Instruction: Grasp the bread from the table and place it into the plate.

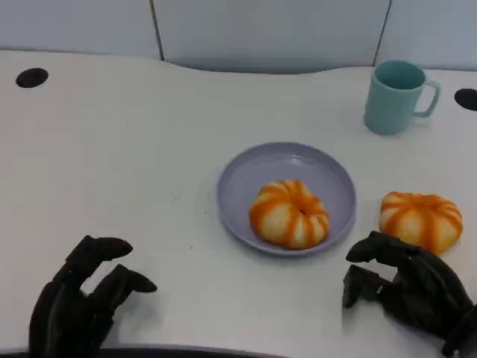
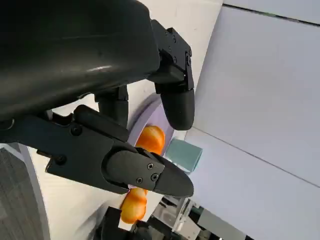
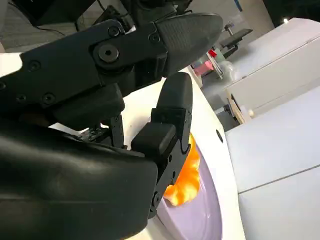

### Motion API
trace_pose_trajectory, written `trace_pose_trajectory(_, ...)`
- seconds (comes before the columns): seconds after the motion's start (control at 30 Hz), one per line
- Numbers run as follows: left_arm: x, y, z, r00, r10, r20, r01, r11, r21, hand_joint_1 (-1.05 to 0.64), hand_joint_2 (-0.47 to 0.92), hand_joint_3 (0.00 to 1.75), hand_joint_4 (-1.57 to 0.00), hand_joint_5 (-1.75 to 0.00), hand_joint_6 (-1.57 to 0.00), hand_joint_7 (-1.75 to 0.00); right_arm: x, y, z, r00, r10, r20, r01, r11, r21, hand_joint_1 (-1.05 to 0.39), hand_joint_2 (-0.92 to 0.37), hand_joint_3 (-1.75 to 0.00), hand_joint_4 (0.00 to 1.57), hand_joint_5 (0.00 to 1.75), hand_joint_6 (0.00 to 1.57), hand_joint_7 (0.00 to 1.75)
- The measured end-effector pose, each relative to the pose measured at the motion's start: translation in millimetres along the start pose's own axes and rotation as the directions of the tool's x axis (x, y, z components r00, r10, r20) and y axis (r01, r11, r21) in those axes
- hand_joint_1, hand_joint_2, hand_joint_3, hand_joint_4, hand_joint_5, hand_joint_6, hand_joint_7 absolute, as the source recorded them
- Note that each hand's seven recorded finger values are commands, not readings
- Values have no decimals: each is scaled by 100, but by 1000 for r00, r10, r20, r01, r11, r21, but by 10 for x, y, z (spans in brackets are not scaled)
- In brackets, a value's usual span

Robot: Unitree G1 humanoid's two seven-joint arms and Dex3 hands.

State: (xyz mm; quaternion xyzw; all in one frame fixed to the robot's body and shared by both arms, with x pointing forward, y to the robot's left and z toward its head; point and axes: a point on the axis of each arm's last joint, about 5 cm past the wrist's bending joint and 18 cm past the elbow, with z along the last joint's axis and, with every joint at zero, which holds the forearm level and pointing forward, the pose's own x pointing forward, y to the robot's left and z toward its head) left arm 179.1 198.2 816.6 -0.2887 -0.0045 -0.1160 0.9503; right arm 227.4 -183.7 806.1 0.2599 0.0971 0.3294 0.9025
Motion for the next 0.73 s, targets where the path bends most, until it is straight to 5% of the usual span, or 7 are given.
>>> trace_pose_trajectory(0.53, 21, 3, -16, 1000, 1, -9, -1, 1000, -6, -73, 92, 3, -33, -175, -34, -133, -3, -1, 1, 1000, 1, 2, -1, 1000, -7, -52, -92, -13, 61, 154, 77, 88)
trace_pose_trajectory(0.73, 51, -8, -13, 1000, -6, -10, 6, 1000, 2, -70, 92, 6, -30, -175, -21, -152, -10, -22, 28, 1000, -16, -7, 16, 999, -30, -51, -92, -11, 60, 158, 77, 89)
